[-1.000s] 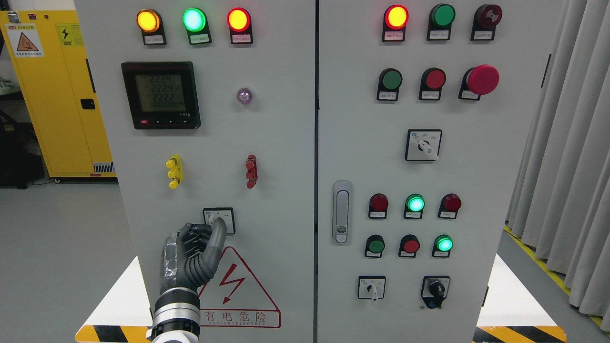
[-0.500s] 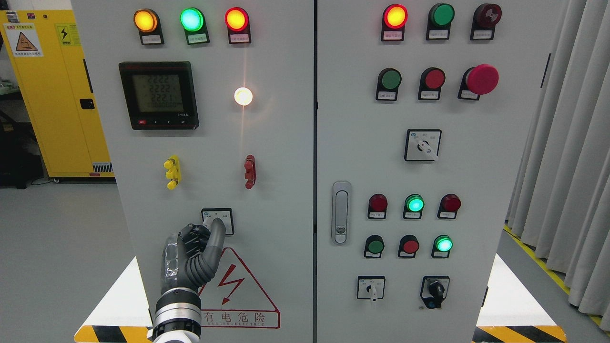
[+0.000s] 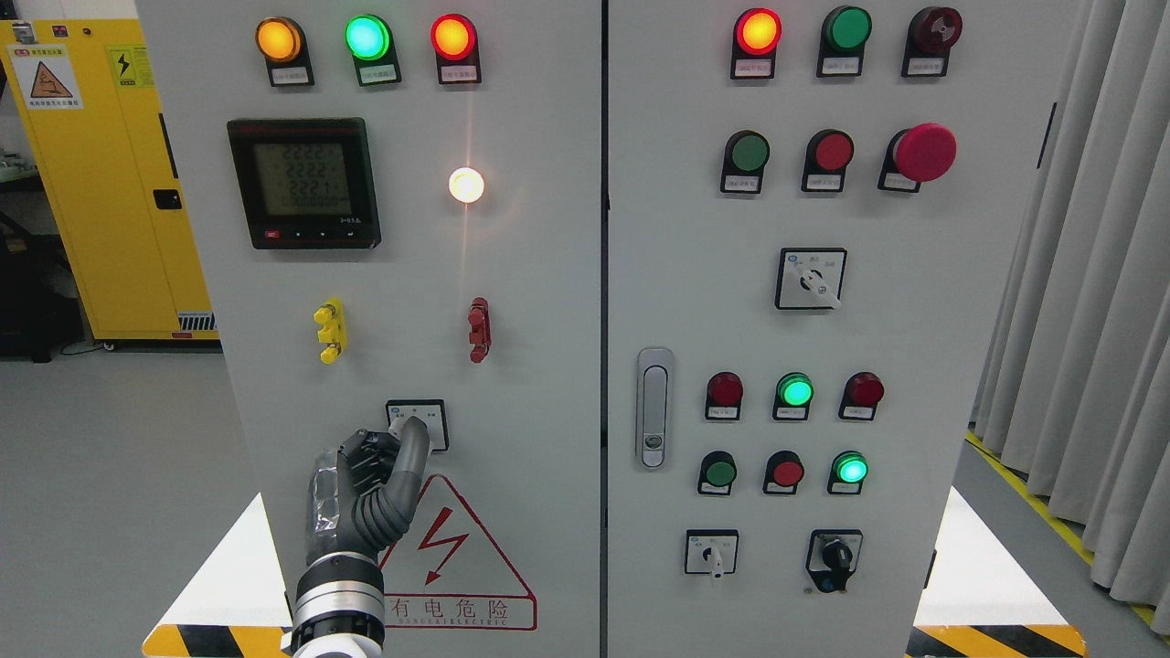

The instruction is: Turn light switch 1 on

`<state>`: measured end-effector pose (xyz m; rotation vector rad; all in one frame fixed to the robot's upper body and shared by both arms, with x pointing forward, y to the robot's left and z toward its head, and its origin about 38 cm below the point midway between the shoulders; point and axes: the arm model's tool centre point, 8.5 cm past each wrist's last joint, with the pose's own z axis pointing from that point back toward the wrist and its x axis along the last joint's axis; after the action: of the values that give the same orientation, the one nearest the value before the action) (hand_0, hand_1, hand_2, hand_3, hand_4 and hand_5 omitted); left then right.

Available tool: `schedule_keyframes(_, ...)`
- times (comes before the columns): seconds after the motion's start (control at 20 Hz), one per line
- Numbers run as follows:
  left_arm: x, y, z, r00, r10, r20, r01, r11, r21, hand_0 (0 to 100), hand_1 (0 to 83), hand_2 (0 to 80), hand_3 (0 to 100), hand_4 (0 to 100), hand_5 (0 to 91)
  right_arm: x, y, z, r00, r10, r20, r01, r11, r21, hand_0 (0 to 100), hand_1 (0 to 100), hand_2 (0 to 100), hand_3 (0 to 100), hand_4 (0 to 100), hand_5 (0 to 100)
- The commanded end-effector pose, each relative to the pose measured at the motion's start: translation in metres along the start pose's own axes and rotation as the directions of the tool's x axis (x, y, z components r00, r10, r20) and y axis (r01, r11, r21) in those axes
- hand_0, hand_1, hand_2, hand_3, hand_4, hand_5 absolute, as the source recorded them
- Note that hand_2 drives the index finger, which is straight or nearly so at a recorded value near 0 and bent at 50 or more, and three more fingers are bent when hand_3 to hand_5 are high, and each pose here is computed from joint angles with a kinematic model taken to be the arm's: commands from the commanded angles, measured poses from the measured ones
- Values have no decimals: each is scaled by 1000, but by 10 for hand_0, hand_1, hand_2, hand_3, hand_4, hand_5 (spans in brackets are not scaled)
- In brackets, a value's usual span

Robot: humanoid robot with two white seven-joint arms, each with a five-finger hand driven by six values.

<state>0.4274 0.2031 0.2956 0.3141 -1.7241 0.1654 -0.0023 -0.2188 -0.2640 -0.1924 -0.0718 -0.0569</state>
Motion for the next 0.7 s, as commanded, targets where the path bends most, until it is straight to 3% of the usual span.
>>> schedule_keyframes(0.0, 0, -2, 0, 1000, 14, -2, -15, 1000, -19, 318, 475, 550, 907, 884, 871, 0, 0, 0, 1000, 0, 1, 0, 1000, 1, 0, 500, 40, 0, 0, 0)
schedule_keyframes(0.3, 0, -3, 1, 1000, 17, -1, -17, 1000, -25, 204, 473, 554, 909, 883, 868, 0, 0, 0, 1000, 0, 1, 0, 1000, -1, 0, 500, 40, 0, 0, 0)
schedule_keyframes(0.65, -1, -1, 3, 1000, 19, 0, -19, 1000, -24, 170, 472, 556, 911, 881, 867, 0, 0, 0, 1000, 0, 1, 0, 1000, 1, 0, 500, 40, 0, 0, 0)
